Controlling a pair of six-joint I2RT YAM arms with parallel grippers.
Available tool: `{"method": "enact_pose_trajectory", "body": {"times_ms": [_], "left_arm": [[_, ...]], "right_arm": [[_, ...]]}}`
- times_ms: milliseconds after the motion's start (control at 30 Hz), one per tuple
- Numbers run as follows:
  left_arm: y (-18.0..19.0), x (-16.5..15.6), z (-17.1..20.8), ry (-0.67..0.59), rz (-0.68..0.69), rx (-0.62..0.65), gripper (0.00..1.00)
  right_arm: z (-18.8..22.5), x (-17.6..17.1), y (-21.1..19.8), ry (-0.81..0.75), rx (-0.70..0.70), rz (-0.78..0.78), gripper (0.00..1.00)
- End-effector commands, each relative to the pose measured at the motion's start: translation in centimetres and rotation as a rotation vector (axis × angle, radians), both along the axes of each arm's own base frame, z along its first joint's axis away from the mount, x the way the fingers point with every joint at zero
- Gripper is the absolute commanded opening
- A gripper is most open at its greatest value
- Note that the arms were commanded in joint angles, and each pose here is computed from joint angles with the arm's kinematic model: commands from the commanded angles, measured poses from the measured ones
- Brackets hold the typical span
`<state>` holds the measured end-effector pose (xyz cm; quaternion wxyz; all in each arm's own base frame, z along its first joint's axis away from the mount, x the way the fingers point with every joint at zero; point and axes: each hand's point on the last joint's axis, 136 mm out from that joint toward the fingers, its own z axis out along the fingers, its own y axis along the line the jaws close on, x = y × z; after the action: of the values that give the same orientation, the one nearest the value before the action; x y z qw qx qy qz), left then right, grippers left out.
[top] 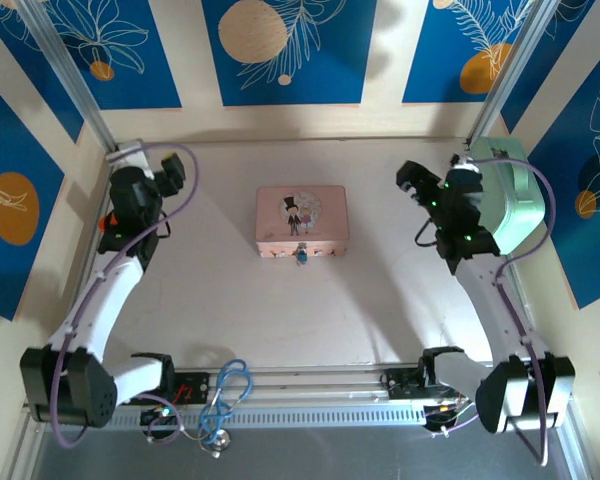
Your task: Unlock the padlock with the key
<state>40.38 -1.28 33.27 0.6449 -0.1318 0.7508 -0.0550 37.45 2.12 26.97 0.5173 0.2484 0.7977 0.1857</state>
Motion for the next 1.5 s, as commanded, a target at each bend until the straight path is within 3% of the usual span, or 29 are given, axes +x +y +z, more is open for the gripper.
{"method": "enact_pose_trajectory", "body": {"times_ms": [0, 167, 300, 367, 467, 600, 733, 900, 1467], "left_arm": [[-6.7, -3.8, -8.6, 0.381, -0.175, -0.125, 0.76], [-14.8, -8.8, -13.0, 0.548, -0.357, -0.115, 0.78], [-16.5, -10.7, -16.9, 0.707, -0.345, -0.273, 0.77], [-16.9, -10.7, -17.3, 0.705, -0.349, -0.322, 0.77], [-17.6, -10.4, -17.3, 0.688, -0.367, -0.36, 0.77], [-18.9, -10.3, -17.3, 0.702, -0.416, -0.405, 0.74], [-20.6, -10.4, -17.9, 0.705, -0.48, -0.507, 0.66], [-19.8, -10.6, -19.5, 0.739, -0.43, -0.583, 0.62], [-18.3, -11.2, -21.2, 0.737, -0.394, -0.59, 0.61]], "right_arm": [[-8.6, -5.1, 3.2, 0.424, 0.084, -0.001, 0.96], [-6.8, -8.8, 8.2, 0.506, -0.256, 0.01, 0.94], [-6.6, -9.9, 15.3, 0.342, -0.395, 0.213, 0.93], [-8.2, -10.5, 18.8, 0.319, -0.364, 0.358, 0.85], [-12.0, -11.1, 20.7, 0.473, -0.248, 0.441, 0.77], [-15.3, -10.5, 23.2, 0.53, -0.31, 0.524, 0.69], [-17.1, -8.9, 25.3, 0.524, -0.404, 0.536, 0.65], [-18.5, -6.9, 27.3, 0.508, -0.373, 0.529, 0.61], [-22.0, -5.1, 26.8, 0.619, -0.443, 0.424, 0.54]]}}
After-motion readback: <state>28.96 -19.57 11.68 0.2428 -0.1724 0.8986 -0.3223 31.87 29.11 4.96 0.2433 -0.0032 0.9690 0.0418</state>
